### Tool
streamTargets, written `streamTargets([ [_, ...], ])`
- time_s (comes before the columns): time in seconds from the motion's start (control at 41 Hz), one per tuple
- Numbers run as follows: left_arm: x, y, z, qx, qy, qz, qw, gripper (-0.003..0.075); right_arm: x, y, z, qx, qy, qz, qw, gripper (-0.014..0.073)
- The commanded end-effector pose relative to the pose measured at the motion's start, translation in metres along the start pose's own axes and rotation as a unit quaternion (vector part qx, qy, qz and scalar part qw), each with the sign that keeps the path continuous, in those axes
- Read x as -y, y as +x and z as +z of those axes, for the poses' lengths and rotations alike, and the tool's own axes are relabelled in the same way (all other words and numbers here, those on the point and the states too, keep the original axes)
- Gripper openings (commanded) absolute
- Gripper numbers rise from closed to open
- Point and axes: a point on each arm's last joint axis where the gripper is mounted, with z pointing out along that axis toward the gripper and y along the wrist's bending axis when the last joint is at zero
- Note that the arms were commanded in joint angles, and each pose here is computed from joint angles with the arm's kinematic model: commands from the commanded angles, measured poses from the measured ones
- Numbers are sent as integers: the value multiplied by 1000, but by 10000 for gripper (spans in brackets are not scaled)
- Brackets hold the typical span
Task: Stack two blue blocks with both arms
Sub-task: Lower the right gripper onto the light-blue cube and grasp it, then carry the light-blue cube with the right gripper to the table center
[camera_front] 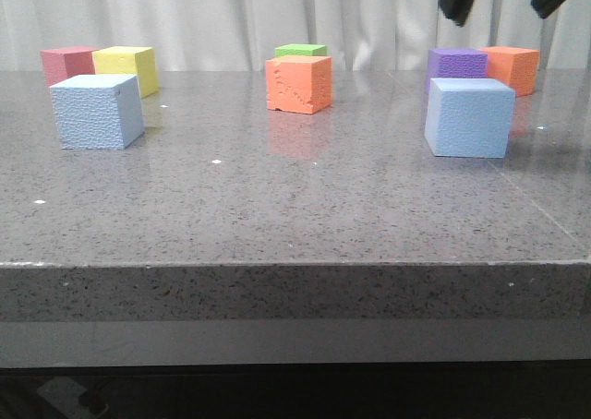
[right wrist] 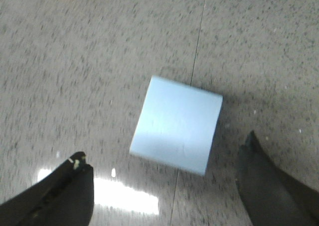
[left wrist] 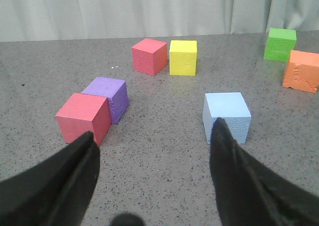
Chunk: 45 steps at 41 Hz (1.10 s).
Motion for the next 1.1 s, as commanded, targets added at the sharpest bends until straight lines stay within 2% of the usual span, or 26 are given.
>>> streamTargets([
  [0.0, 0, -14, -2, 44, -1, -1, 999, 473, -3, -23, -11, 54, -2, 15, 998, 593],
  [0.22, 0, -14, -2, 44, -1, -1, 999, 473, -2, -33, 20, 35, 12, 27, 999, 593],
  [0.512, 0, -14, -2, 44, -1, -1, 999, 473, 4, -24, 67, -28, 42, 48, 998, 593],
  [0.634, 0, -14, -2, 44, -1, -1, 999, 473, 5, -20, 76, -49, 47, 50, 996, 590],
  [0.707, 0, -14, -2, 44, -1, -1, 999, 473, 5, -18, 77, -58, 49, 50, 996, 540],
  [0.78, 0, -14, -2, 44, -1, -1, 999, 473, 4, -19, 75, -57, 46, 53, 996, 435],
  [0.854, 0, -14, -2, 44, -1, -1, 999, 473, 2, -20, 71, -55, 38, 58, 996, 365],
  [0.951, 0, -14, -2, 44, -1, -1, 999, 473, -7, -20, 62, -47, 24, 55, 997, 357],
  [1.073, 0, -14, -2, 44, -1, -1, 999, 473, -31, -20, 54, -45, 6, 31, 999, 357],
])
